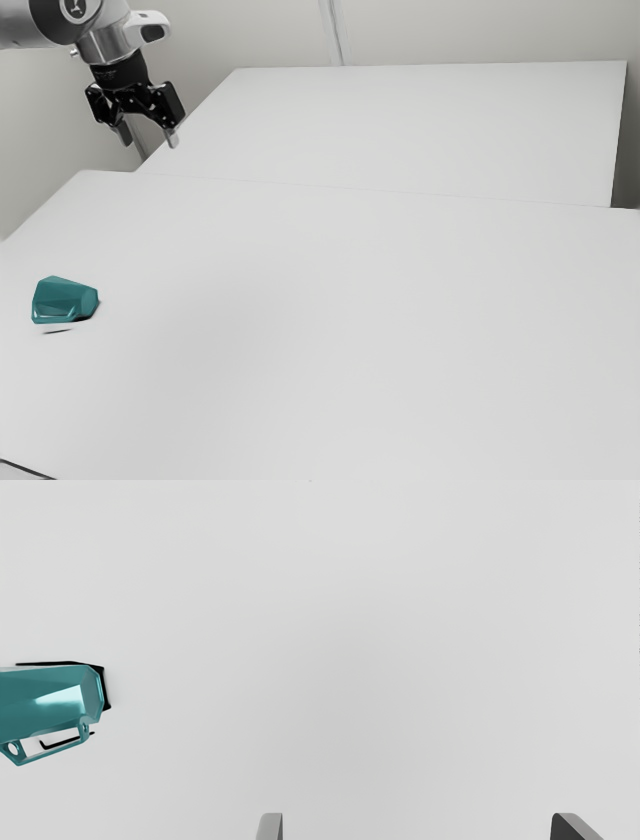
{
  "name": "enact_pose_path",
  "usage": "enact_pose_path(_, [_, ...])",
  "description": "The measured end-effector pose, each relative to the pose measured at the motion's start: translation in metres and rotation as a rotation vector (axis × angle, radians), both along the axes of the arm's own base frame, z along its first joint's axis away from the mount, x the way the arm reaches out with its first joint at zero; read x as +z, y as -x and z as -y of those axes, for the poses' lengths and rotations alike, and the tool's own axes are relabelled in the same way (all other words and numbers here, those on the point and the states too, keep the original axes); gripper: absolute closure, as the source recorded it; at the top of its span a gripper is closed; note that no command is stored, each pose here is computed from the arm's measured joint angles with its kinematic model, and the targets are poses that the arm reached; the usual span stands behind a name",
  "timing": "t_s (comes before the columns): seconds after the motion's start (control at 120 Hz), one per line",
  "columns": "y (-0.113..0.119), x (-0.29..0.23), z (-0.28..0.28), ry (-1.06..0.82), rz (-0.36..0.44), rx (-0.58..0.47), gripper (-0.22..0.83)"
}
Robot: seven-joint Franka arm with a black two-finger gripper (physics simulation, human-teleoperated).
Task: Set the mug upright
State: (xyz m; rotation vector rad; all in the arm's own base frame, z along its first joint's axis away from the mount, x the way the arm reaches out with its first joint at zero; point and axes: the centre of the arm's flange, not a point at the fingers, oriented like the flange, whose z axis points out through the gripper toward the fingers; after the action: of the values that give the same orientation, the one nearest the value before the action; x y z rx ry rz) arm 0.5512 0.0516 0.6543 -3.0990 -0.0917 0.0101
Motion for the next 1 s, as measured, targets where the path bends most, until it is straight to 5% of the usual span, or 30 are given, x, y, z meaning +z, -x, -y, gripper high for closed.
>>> enact_pose_path(0.492, [0.003, 0.006, -0.012, -0.01, 0.005, 0.013, 0.02])
enact_pose_path(1.0, [0.048, -0.001, -0.18, 0.0, -0.007, 0.252, 0.02])
